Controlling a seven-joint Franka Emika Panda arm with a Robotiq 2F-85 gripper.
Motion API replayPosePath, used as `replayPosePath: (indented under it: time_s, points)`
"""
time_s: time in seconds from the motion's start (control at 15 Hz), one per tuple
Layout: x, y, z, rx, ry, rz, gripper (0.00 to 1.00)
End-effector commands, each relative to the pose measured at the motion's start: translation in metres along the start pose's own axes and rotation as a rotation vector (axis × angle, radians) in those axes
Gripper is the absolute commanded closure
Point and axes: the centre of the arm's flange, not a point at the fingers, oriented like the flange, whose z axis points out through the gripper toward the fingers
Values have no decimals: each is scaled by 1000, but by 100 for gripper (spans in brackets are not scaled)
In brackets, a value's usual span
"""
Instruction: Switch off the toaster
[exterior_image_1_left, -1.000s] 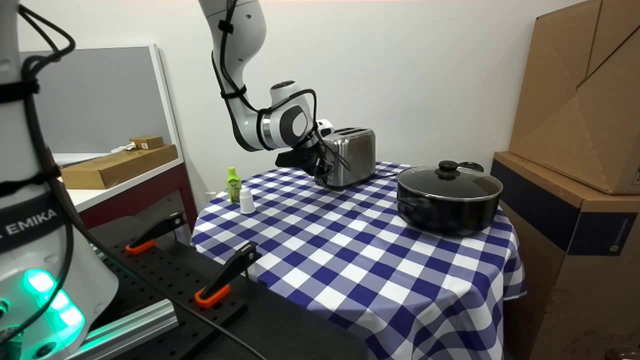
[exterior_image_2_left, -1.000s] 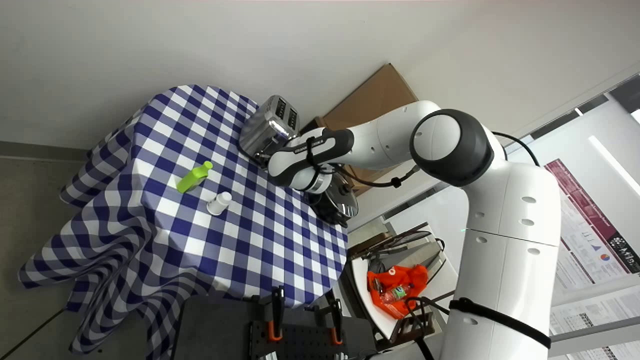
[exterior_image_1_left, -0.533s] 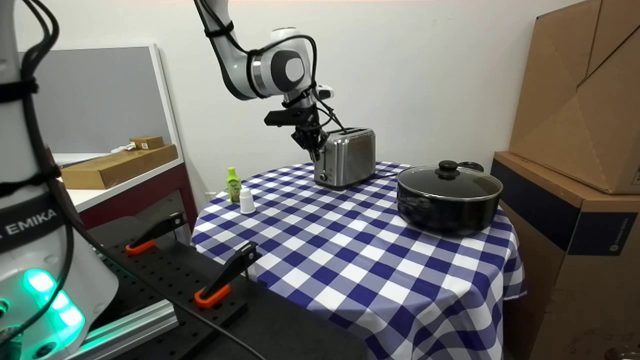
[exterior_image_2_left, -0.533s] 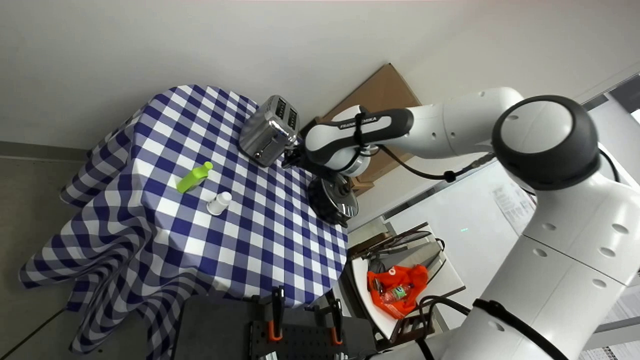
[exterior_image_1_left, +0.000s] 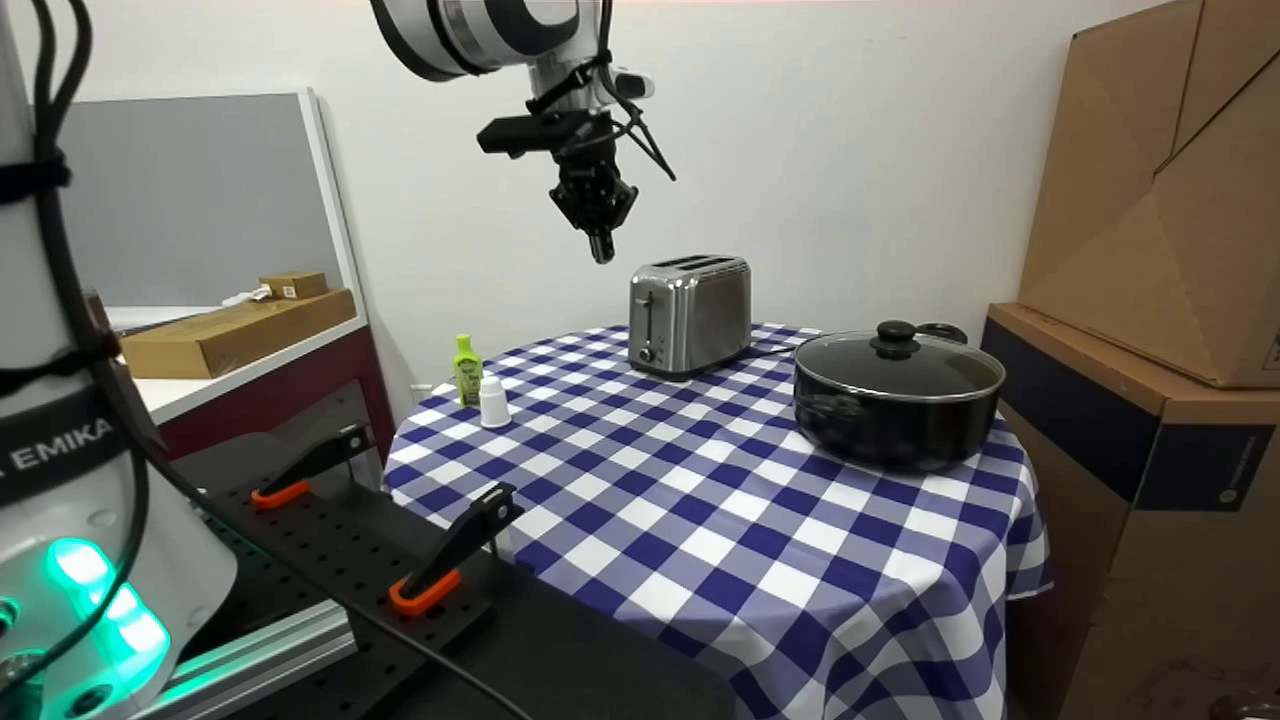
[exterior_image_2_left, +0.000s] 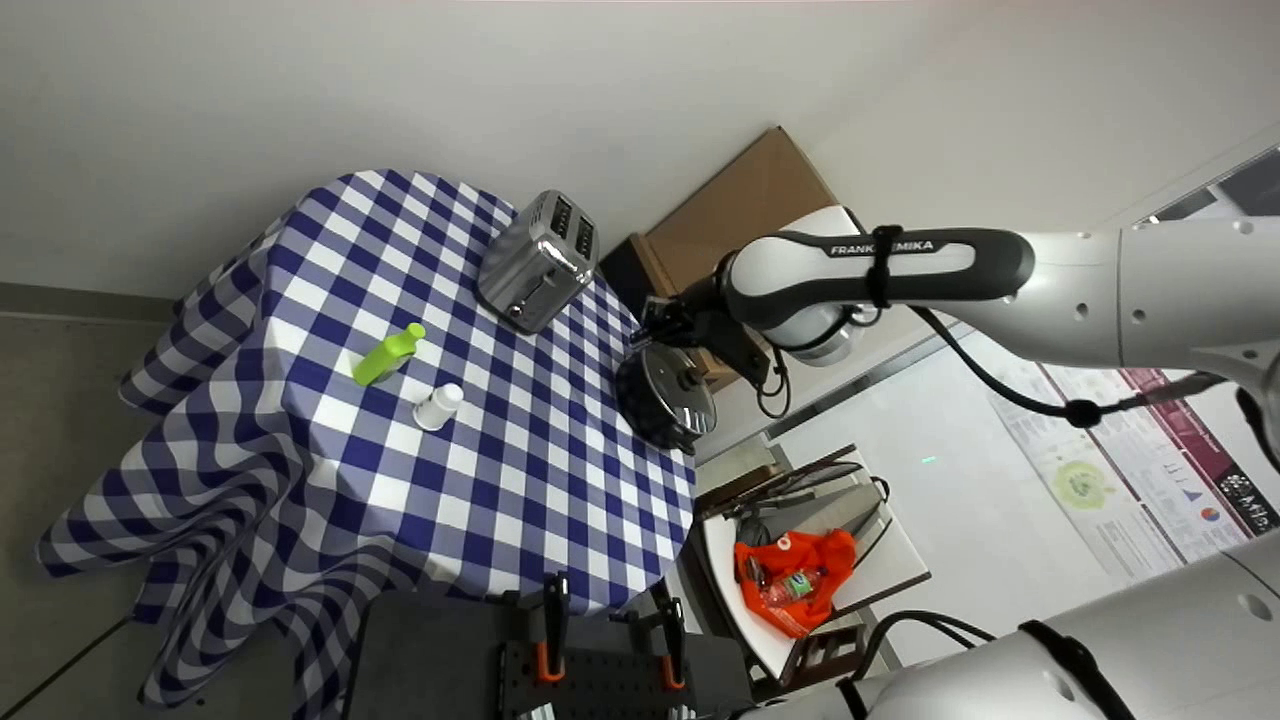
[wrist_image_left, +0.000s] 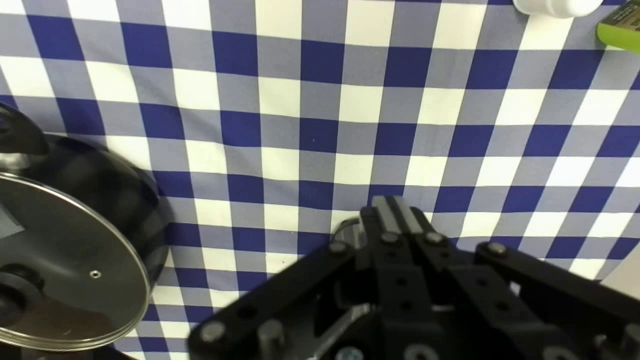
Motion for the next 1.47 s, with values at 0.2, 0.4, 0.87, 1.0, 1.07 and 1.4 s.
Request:
replayPosePath:
  time_s: [0.2,0.4,0.87,1.0,1.07,1.4]
  points:
    - [-92,36,-101,35,85,39,100]
    - [-122,48,-118,37,121,84,72]
    - [-82,57,-125,19,132,109,58]
    - [-82,56,-124,19,130,108,58]
    - [-82,56,-124,19,130,108,58]
    - [-82,56,-124,19,130,108,58]
